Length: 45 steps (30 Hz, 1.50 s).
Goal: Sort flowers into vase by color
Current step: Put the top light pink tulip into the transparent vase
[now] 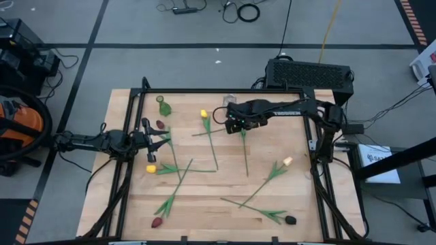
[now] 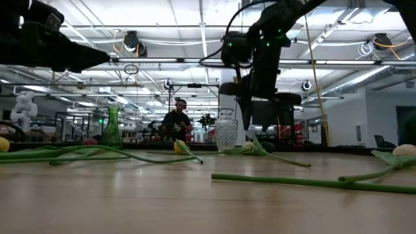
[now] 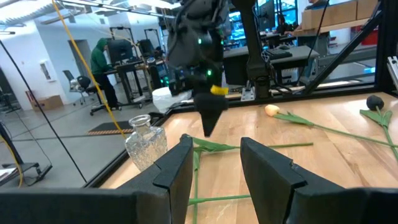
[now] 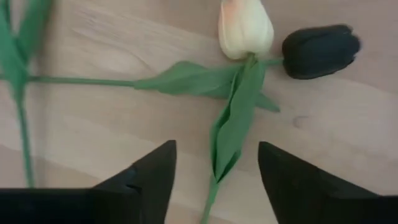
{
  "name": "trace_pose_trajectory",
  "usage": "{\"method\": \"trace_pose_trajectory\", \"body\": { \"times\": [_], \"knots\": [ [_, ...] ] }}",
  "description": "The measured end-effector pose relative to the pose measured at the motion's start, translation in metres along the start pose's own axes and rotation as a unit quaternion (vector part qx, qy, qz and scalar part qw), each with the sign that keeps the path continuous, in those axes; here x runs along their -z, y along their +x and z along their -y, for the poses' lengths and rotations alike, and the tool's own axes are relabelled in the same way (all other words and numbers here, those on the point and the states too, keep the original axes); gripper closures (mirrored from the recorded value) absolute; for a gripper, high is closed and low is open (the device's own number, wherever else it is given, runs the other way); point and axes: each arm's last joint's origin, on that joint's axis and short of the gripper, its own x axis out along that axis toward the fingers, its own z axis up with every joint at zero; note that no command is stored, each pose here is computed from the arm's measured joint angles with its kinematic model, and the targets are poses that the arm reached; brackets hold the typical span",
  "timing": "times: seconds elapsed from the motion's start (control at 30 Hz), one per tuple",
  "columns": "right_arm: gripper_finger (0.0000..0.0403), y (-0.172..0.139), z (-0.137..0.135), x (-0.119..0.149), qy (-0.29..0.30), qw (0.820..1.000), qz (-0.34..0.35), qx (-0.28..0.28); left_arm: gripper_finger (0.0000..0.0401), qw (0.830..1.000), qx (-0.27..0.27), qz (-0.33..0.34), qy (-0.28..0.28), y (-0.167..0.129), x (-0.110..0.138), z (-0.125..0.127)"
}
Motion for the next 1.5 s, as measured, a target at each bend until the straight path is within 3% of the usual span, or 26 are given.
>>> {"method": "trace_pose_trajectory", "body": {
  "times": [0.17, 0.37, 0.53, 0.73, 0.83, 1.1, 1.3, 1.4, 1.5],
  "knots": [
    [0.0155, 0.022, 0.002, 0.003, -0.011, 0.999, -0.038, 0.033, 0.0257, 1.0, 0.0, 0.0, 0.0, 0.0, 0.0, 0.0],
    [0.0174, 0.051, 0.0, 0.005, -0.028, 0.996, -0.066, 0.048, 0.0257, 1.0, 0.0, 0.0, 0.0, 0.0, 0.0, 0.0],
    [0.0241, 0.062, -0.002, 0.005, -0.037, 0.996, -0.069, 0.051, 0.0257, 1.0, 0.0, 0.0, 0.0, 0.0, 0.0, 0.0],
    [0.0377, 0.057, -0.003, 0.005, -0.048, 0.996, -0.065, 0.042, 0.0257, 1.0, 0.0, 0.0, 0.0, 0.0, 0.0, 0.0],
    [0.039, 0.049, 0.0, 0.004, -0.056, 0.996, -0.058, 0.04, 0.0257, 1.0, 0.0, 0.0, 0.0, 0.0, 0.0, 0.0],
    [0.0398, -0.02, 0.017, 0.005, -0.052, 0.997, -0.001, 0.058, 0.0257, 1.0, 0.0, 0.0, 0.0, 0.0, 0.0, 0.0],
    [0.0397, -0.088, 0.033, 0.004, -0.035, 0.995, 0.089, -0.004, 0.0257, 1.0, 0.0, 0.0, 0.0, 0.0, 0.0, 0.0],
    [0.0398, -0.117, 0.041, 0.001, -0.015, 0.985, 0.168, -0.027, 0.0257, 1.0, 0.0, 0.0, 0.0, 0.0, 0.0, 0.0],
    [0.0399, -0.143, 0.044, -0.005, -0.018, 0.962, 0.266, -0.054, 0.0257, 1.0, 0.0, 0.0, 0.0, 0.0, 0.0, 0.0]
  ]
}}
